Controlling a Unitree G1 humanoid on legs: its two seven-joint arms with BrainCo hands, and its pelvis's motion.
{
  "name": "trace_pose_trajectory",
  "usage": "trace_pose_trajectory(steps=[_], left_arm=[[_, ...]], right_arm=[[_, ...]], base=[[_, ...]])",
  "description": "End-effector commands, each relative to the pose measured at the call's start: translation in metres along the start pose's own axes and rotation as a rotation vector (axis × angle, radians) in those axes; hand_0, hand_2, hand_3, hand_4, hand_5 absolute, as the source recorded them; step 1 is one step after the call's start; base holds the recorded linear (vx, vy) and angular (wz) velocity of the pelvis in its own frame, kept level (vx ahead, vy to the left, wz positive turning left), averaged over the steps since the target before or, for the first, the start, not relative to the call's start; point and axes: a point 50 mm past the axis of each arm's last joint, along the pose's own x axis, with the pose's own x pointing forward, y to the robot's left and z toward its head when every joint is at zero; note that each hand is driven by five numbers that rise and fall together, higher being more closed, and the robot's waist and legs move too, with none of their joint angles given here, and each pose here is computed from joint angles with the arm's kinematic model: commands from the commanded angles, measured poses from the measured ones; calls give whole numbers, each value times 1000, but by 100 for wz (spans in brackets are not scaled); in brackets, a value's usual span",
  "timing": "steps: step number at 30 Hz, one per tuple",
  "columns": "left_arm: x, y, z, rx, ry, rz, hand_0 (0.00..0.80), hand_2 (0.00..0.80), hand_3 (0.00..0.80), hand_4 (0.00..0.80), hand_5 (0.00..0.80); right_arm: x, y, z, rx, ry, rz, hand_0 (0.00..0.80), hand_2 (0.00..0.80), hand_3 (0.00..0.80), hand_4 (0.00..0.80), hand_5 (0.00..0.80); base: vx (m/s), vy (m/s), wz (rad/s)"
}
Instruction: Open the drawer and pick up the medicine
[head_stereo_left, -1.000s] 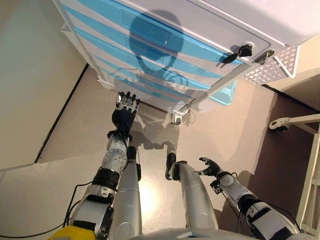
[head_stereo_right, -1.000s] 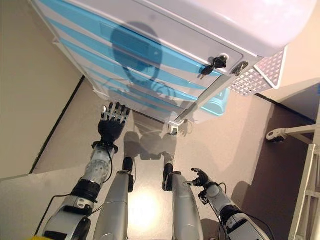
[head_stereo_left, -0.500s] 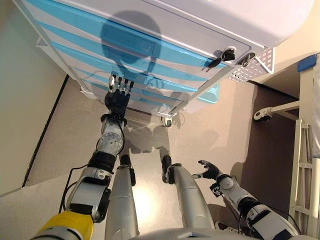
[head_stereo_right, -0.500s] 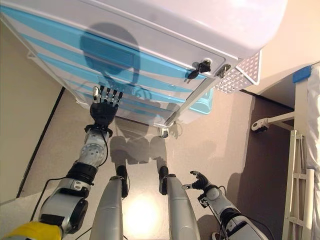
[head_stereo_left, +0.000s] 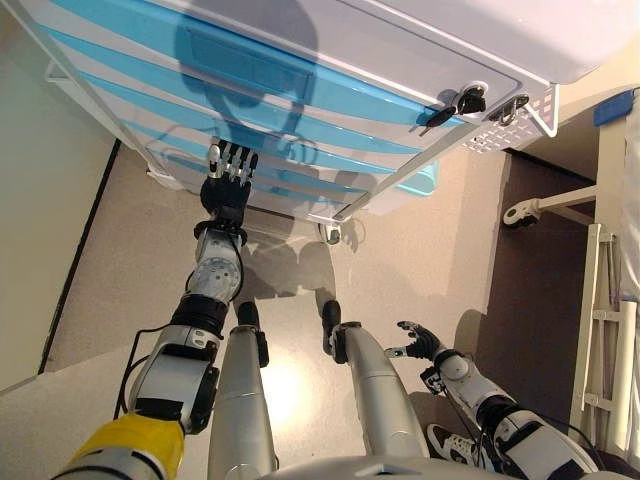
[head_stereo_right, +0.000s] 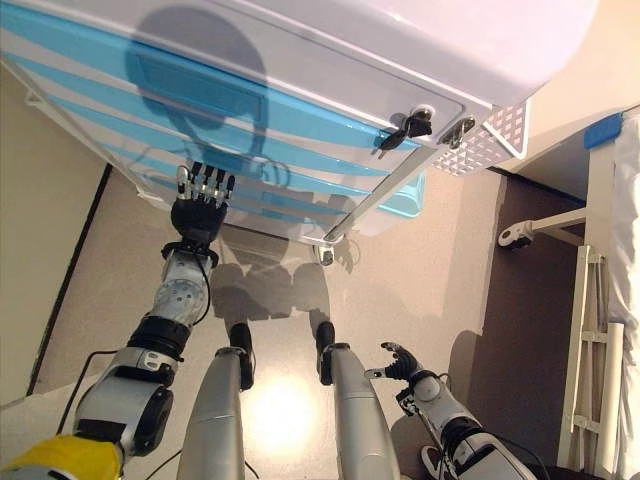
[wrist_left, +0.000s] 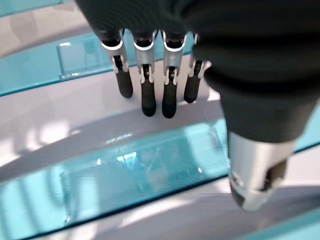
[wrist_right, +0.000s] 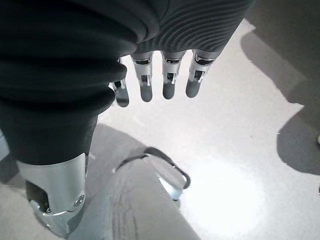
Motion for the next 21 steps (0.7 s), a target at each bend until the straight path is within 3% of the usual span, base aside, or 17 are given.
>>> trace_pose_trajectory(steps=[1, 11, 21], left_arm=[[22, -56, 9, -8, -56, -197, 0, 0, 0, 0, 0], [19, -100, 5, 29, -32, -403, 0, 0, 0, 0, 0], [17, -120, 5, 22, -33, -494, 0, 0, 0, 0, 0]], right_arm=[[-7, -13, -23, -1, 57, -29, 0, 0, 0, 0, 0], [-7, -14, -22, -62, 53, -9, 0, 0, 0, 0, 0], [-9, -9, -29, -88, 80, 19, 0, 0, 0, 0, 0]], base=[[6, 3, -3], [-2, -8, 4], [2, -5, 3]])
